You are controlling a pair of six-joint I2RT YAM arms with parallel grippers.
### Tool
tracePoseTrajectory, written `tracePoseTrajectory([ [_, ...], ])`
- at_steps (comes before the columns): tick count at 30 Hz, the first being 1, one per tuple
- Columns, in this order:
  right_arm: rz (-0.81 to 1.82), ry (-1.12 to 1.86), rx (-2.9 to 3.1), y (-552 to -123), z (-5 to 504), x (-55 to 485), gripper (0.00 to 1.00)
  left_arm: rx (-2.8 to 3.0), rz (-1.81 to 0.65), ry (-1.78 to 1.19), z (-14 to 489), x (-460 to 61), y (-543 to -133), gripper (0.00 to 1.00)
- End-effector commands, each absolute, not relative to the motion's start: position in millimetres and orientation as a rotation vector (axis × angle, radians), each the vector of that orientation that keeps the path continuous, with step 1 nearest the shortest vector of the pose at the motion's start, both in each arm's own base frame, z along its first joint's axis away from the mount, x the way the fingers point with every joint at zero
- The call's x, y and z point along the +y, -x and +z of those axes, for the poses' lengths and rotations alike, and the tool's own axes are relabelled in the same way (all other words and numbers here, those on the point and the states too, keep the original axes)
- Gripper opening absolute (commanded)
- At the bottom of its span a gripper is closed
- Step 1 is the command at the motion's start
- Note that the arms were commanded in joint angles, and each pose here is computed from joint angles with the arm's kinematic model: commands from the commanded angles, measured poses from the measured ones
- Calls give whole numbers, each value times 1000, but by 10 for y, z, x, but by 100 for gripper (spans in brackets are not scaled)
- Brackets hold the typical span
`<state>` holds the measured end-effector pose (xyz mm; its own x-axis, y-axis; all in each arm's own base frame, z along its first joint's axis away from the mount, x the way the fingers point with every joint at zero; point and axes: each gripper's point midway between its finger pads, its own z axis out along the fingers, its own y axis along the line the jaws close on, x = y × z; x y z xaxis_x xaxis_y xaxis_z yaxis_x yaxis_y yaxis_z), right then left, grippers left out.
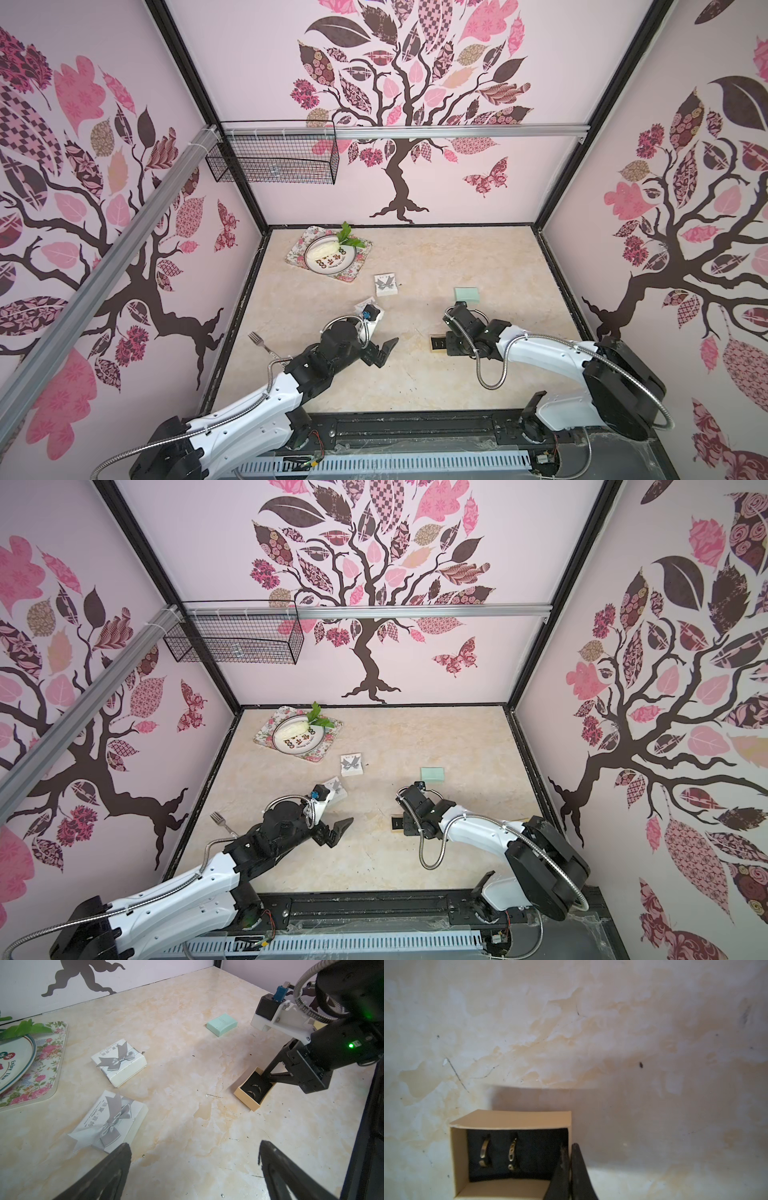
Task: Take the rings out of the lift-off lid box
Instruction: Place the jewelry box at the center of the board.
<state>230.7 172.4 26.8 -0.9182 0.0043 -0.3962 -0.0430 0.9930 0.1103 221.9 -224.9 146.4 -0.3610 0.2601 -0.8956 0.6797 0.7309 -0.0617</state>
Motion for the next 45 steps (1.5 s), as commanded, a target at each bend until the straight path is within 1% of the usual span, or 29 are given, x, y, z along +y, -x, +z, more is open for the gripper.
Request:
tracePoseTrajectory([
  [1,131,-86,2731,-2342,268,1730,0,1963,-515,-722,1316,-2204,-2189,98],
  [5,130,-89,2725,-2351,280,1736,0,1950,-526,-725,1324,-2213,-2175,98],
  [8,129,-81,2722,-2364,331,1748,6,1943,-525,-723,1331,-2203,-2172,98],
  [10,115,-57,2708,-2380,398,1759,12,1939,-524,-710,1347,-2190,-2179,98],
  [14,96,-23,2663,-2442,647,1744,20,1928,-523,-669,1407,-2163,-2205,98],
  [16,110,-9,2634,-2468,815,1747,27,1924,-527,-659,1454,-2161,-2209,98],
  [17,129,-1,2619,-2473,908,1761,33,1920,-531,-656,1498,-2166,-2212,98],
  [18,154,12,2603,-2477,1005,1778,42,1916,-535,-656,1534,-2175,-2214,98],
  [19,182,27,2594,-2466,1081,1802,53,1912,-543,-656,1576,-2190,-2217,98],
  [20,218,47,2586,-2449,1158,1831,68,1908,-554,-655,1626,-2214,-2224,98],
  [21,258,69,2582,-2419,1225,1860,85,1910,-566,-649,1668,-2243,-2237,98],
  [22,295,91,2581,-2386,1272,1891,98,1925,-571,-641,1676,-2263,-2256,98],
  [23,332,107,2576,-2343,1318,1905,100,1951,-568,-635,1694,-2292,-2290,98],
  [27,394,99,2546,-2205,1422,1816,100,2044,-605,-741,1567,-2524,-2301,98],
  [30,407,86,2539,-2112,1432,1727,100,2045,-662,-776,1470,-2726,-2337,98],
  [33,421,87,2553,-2041,1384,1694,100,2040,-661,-795,1395,-2909,-2417,98],
  [35,430,80,2560,-2021,1334,1698,93,2058,-642,-825,1339,-3031,-2468,98],
  [38,448,61,2565,-2017,1258,1728,77,2060,-611,-844,1260,-3176,-2557,98],
  [39,451,65,2565,-2022,1240,1746,72,2042,-620,-842,1260,-3232,-2589,98],
  [45,426,103,2601,-2049,1137,1828,46,1927,-673,-773,1303,-3413,-2740,98],
])
